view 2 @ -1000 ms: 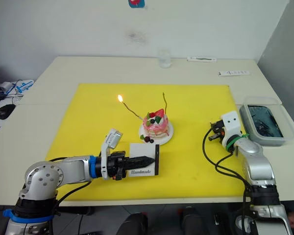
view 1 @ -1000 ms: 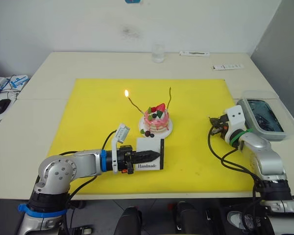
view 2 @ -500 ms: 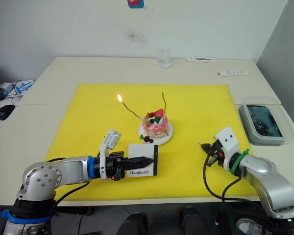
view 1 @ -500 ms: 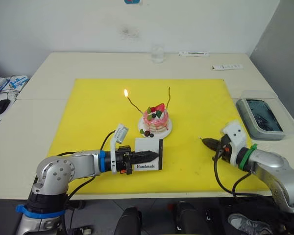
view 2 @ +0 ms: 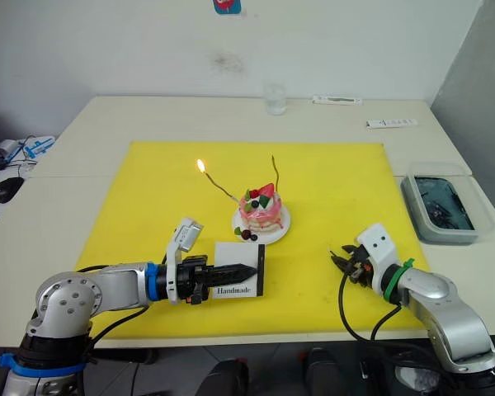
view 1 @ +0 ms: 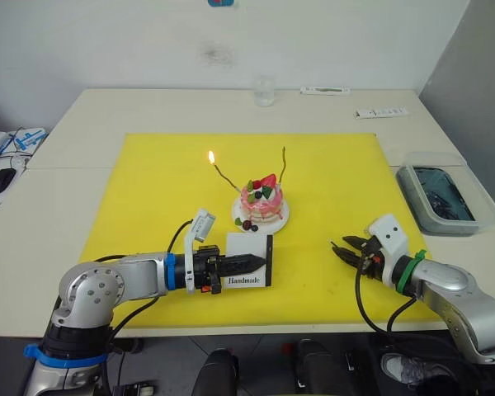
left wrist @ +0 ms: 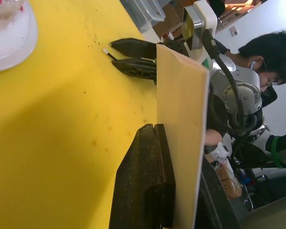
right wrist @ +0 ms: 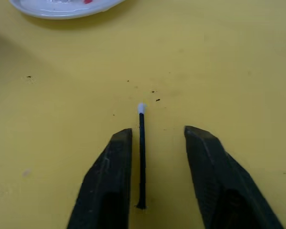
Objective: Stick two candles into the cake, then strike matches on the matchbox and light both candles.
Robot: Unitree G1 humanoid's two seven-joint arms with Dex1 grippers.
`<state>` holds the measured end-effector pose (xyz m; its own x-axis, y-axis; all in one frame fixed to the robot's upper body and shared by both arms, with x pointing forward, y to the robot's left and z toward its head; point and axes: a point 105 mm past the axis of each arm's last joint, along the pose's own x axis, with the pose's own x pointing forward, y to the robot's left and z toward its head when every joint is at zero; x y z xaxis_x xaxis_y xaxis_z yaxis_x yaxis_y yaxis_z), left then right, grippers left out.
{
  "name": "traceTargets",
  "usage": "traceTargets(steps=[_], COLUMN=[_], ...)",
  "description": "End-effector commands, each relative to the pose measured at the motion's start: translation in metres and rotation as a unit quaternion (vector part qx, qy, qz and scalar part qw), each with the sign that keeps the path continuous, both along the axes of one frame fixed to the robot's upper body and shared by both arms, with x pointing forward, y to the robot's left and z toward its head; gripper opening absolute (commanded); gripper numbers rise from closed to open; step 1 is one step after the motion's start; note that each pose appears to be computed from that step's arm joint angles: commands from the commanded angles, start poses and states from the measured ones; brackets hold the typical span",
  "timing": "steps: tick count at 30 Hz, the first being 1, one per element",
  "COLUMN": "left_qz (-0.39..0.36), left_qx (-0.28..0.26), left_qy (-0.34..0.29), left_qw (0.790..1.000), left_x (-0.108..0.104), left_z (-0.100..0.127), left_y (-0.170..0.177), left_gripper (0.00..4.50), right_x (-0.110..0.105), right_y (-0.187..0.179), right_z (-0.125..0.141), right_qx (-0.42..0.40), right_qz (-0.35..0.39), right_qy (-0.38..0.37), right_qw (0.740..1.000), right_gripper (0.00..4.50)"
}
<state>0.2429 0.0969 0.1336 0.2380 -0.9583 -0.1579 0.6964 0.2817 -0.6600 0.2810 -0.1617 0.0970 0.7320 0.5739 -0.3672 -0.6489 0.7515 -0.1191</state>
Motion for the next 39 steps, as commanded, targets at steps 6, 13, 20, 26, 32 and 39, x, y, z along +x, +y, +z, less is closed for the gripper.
traceTargets(steps=[6, 13, 20, 26, 32, 39], left_qz=[-0.011, -0.013, -0.014, -0.014, -0.011, -0.003], left_qx=[-0.007, -0.004, -0.002, -0.001, -0.001, -0.003], left_qy=[-0.019, -0.020, -0.020, -0.020, -0.019, -0.019], left_qw=[1.000, 1.000, 1.000, 1.000, 1.000, 1.000], left_x=[-0.003, -0.002, -0.002, -0.003, -0.002, 0.003], left_z=[0.011, 0.012, 0.012, 0.012, 0.012, 0.013], left_y=[0.001, 0.001, 0.002, 0.002, 0.003, 0.003], left_gripper=[0.00, 0.00, 0.00, 0.00, 0.00, 0.00], right_x=[0.006, 0.010, 0.010, 0.006, 0.006, -0.001], right_y=[-0.007, -0.005, 0.002, 0.003, 0.004, 0.011], right_z=[0.004, -0.002, -0.006, -0.013, -0.004, 0.028], right_qx=[0.024, 0.024, 0.013, 0.012, 0.022, 0.019], right_qz=[-0.005, -0.001, 0.011, 0.013, 0.015, 0.058], right_qy=[-0.053, -0.062, -0.068, -0.054, -0.065, -0.095], right_qw=[0.998, 0.998, 0.998, 0.998, 0.997, 0.994], right_gripper=[2.41, 2.41, 1.78, 0.03, 0.03, 0.03])
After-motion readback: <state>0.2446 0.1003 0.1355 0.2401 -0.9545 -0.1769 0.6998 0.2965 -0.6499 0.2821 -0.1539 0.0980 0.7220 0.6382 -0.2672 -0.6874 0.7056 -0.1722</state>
